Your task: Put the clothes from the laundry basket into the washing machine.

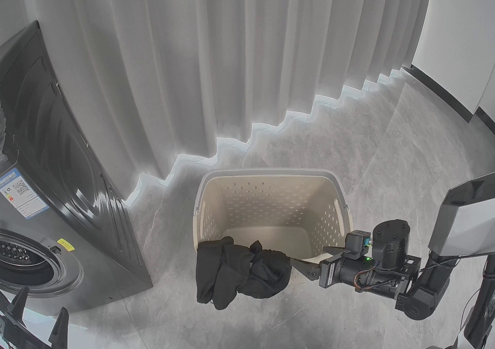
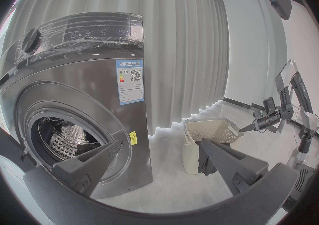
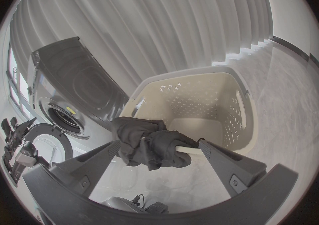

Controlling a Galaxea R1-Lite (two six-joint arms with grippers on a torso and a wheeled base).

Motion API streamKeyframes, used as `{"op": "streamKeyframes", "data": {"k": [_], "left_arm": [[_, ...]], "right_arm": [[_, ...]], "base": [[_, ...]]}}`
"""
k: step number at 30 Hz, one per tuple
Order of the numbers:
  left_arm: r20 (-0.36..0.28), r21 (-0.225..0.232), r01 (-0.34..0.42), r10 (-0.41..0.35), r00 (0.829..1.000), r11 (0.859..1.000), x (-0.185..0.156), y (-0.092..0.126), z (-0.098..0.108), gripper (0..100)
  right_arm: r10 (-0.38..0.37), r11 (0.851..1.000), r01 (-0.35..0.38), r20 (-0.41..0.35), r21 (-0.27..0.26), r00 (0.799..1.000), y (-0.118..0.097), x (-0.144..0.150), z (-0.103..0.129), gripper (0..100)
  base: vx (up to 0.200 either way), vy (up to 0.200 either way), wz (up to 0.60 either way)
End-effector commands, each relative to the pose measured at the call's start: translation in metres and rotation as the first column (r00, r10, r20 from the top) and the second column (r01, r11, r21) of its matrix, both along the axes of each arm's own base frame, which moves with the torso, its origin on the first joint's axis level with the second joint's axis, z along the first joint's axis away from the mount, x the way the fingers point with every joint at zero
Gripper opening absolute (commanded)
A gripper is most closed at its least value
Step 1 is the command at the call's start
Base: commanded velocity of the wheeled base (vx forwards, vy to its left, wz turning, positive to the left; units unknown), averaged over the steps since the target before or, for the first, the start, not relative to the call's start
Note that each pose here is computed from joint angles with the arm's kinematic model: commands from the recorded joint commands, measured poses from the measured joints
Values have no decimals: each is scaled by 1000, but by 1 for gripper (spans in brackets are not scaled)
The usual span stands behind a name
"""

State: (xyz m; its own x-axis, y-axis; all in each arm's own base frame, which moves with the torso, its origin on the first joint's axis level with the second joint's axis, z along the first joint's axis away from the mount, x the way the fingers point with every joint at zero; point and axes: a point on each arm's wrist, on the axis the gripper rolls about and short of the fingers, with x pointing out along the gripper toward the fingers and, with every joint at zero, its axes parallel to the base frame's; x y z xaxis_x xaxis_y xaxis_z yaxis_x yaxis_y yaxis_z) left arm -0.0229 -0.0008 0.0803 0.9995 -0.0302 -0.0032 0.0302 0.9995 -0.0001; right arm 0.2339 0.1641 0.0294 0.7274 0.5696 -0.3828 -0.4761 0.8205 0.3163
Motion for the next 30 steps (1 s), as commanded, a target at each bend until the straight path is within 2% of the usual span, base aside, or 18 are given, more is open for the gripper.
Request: {"op": "streamKeyframes", "data": {"k": [1, 6, 11, 18, 26, 30], "left_arm": [[-1, 0, -1, 1, 1000, 1000, 0, 0, -5, 100], [0, 2, 0, 0, 1000, 1000, 0, 0, -5, 100], [0, 2, 0, 0, 1000, 1000, 0, 0, -5, 100], [0, 2, 0, 0, 1000, 1000, 0, 0, -5, 100], [0, 2, 0, 0, 1000, 1000, 0, 0, -5, 100], [0, 2, 0, 0, 1000, 1000, 0, 0, -5, 100]], "right_arm": [[-9, 999, 6, -55, -44, 998, 6, 6, -27, 100], [10, 998, -14, -69, -53, 998, 14, 7, -37, 100], [46, 998, -48, -54, -36, 997, 30, 11, -43, 100], [59, 998, -61, -85, -28, 995, 37, 9, -53, 100], [59, 998, -54, -158, 34, 986, 47, 0, -58, 100], [54, 998, -48, -175, 42, 983, 48, 1, -61, 100]], "base": [[0, 0, 0], [0, 0, 0], [0, 0, 0], [0, 0, 0], [0, 0, 0], [0, 0, 0]]}}
